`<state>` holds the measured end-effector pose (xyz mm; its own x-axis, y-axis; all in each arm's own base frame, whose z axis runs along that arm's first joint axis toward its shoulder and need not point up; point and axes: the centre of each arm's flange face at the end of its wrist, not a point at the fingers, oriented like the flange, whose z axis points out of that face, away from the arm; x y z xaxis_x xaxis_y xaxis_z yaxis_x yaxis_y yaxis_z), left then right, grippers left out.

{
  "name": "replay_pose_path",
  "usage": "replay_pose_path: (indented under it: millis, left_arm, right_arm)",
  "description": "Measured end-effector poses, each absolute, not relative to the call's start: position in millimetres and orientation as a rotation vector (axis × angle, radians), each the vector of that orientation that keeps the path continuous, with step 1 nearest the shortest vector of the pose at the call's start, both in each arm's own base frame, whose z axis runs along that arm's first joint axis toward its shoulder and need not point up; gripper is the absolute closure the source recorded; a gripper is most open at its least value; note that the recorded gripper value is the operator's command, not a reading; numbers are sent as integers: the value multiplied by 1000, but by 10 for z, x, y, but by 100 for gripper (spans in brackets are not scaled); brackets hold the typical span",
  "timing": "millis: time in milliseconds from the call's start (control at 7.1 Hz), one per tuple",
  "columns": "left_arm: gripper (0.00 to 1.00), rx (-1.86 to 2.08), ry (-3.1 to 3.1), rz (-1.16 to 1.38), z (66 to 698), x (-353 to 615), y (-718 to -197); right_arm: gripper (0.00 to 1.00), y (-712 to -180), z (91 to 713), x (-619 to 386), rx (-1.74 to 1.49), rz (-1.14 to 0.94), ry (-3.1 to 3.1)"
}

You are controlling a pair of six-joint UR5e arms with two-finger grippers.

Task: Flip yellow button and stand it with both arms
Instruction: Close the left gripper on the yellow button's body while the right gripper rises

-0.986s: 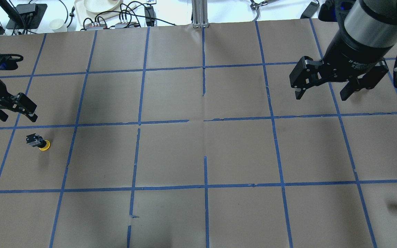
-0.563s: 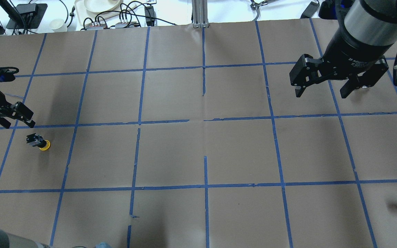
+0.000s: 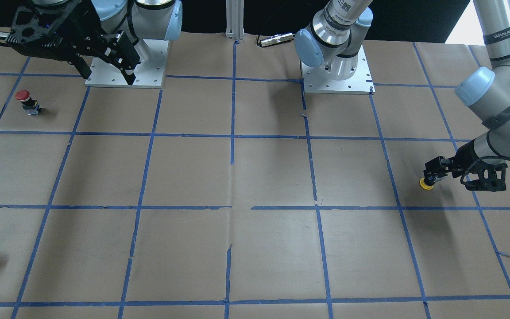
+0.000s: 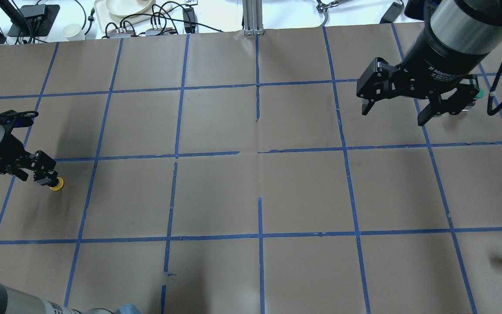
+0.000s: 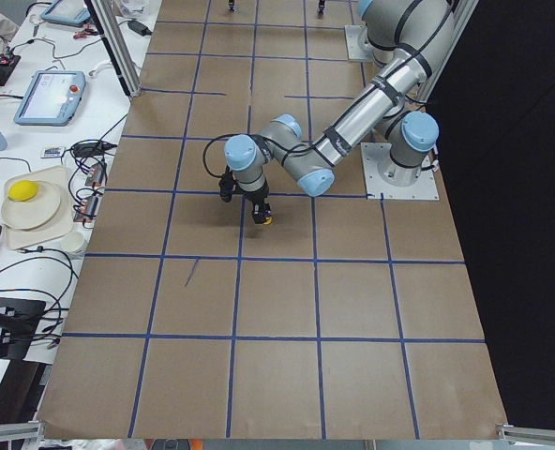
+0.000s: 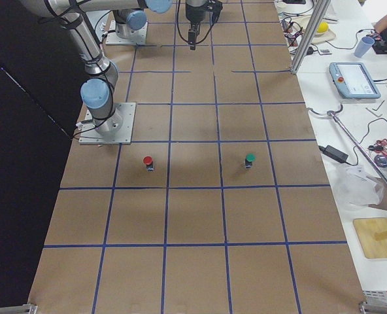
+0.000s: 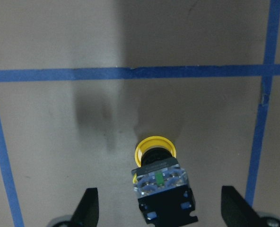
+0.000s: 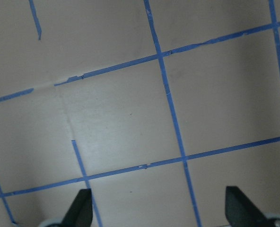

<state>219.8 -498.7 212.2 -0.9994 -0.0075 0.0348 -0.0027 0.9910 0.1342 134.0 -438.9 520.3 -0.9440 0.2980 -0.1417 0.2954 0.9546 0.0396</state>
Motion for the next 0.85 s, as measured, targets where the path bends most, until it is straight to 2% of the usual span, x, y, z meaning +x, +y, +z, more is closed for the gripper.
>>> replay_pose_path:
  millis: [282,845]
  left_arm:
    - [15,19,-3107,-193,2108,2181,-4962]
    - [22,25,-3122,-173,2229,2147,-4951]
  right_arm:
    - [0,-4459,5222,1480,717,74,2755]
    - [0,-4577,5208,1631,1012,223,2470]
